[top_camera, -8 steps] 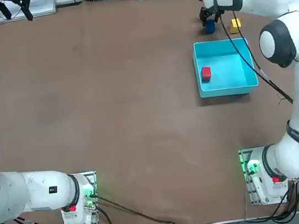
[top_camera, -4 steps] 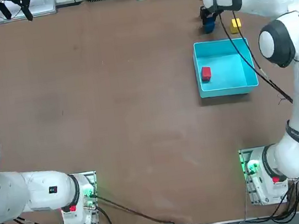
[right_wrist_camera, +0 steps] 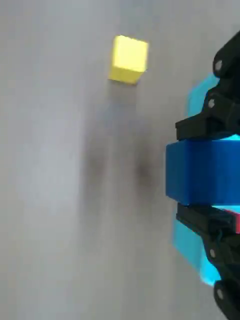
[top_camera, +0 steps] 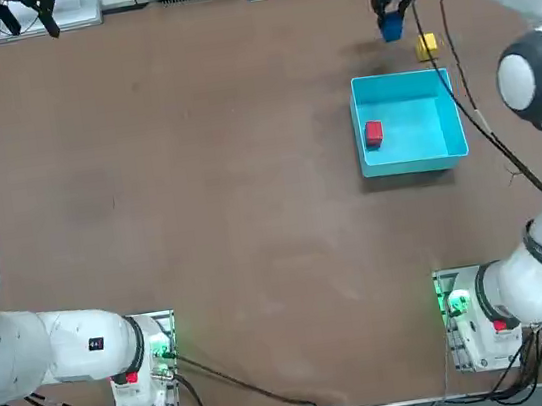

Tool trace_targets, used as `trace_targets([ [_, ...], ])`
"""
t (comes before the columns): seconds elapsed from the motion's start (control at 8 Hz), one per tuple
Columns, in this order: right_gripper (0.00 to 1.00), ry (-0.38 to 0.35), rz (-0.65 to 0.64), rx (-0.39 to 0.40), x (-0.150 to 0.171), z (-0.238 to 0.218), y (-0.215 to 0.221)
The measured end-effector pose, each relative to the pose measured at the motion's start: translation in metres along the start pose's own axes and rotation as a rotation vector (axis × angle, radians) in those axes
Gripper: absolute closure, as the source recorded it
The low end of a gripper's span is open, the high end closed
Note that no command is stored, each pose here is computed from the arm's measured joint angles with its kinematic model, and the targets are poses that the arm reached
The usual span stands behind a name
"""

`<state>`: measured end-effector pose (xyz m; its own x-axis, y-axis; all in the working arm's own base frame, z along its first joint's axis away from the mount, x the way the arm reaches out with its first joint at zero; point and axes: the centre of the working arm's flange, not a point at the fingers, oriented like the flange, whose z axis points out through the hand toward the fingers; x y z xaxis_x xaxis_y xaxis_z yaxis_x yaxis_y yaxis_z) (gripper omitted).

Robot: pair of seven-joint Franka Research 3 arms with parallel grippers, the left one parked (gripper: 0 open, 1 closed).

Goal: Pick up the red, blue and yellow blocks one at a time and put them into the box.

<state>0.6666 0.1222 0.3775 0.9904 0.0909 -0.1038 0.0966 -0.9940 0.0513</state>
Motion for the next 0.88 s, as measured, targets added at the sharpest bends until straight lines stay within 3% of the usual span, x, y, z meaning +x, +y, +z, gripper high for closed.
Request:
trace_targets([
  [0.38,0.31,-0.055,-0.022,0.002,-0.091,0.01,-0.01],
  [0.62,0.31,-0.043,-0.029,0.006,-0.15,0.052,-0.017],
  [0.88,0.31,-0.009,-0.036,0.013,-0.184,0.096,-0.021],
])
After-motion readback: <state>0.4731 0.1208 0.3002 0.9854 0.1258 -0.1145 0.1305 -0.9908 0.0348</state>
